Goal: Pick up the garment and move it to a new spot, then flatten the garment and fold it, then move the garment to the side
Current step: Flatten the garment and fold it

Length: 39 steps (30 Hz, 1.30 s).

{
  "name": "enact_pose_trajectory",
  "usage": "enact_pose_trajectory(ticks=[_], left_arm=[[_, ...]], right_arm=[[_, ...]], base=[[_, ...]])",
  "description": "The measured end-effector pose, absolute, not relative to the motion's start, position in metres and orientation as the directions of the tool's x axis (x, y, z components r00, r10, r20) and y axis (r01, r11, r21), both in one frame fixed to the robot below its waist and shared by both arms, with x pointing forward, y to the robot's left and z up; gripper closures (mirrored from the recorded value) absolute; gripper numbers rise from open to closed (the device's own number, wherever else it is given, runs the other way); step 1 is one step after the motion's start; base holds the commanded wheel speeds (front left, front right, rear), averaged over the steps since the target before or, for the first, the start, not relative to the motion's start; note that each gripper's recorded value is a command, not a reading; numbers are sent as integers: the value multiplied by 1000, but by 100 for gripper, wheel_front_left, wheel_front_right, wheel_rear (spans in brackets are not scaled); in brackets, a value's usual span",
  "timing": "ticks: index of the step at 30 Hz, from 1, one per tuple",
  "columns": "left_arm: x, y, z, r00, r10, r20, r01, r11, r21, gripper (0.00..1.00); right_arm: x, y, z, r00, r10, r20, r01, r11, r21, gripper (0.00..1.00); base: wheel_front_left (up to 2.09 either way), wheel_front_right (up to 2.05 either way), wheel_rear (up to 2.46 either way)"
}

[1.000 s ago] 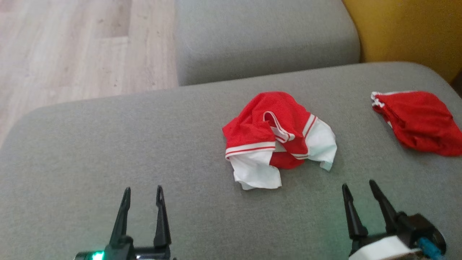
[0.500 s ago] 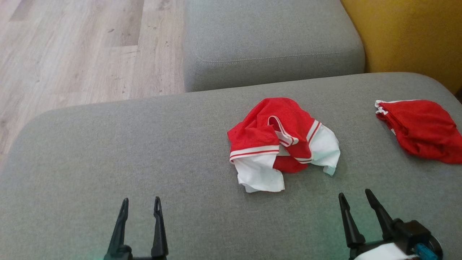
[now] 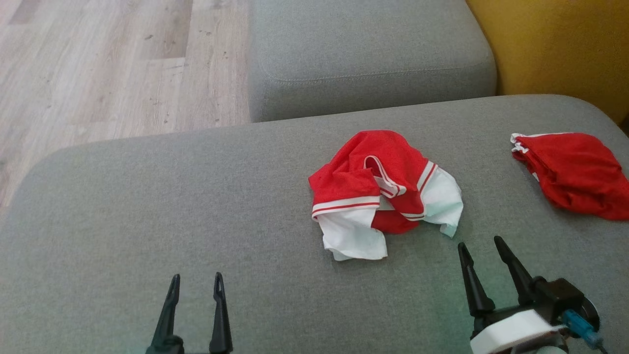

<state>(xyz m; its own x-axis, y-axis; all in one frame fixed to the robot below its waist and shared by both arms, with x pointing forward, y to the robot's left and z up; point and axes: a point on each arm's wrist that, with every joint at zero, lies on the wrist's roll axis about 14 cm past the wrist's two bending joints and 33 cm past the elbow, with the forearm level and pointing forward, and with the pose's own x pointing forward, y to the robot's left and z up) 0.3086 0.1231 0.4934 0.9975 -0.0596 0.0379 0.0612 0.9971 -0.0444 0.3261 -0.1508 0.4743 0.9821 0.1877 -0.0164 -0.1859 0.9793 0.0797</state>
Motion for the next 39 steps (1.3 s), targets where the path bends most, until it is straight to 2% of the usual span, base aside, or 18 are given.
enact_pose_trajectory(ticks=[18,24,31,39], left_arm=[[308,115,488,996,-83,21,84,995,-46,0],[311,102,487,991,-130,16,131,990,-50,0],[343,44,507,940,-331,77,333,943,-16,0],[376,-52,505,778,-626,53,616,777,130,0]], right_arm=[[329,-149,473,981,193,-21,-191,978,79,0],[331,-151,471,981,191,-31,-188,979,77,0],[334,-153,466,981,190,-48,-185,979,80,0],[349,-171,476,988,150,-27,-148,987,63,0]], base=[[0,0,0],[0,0,0],[0,0,0],[0,0,0]])
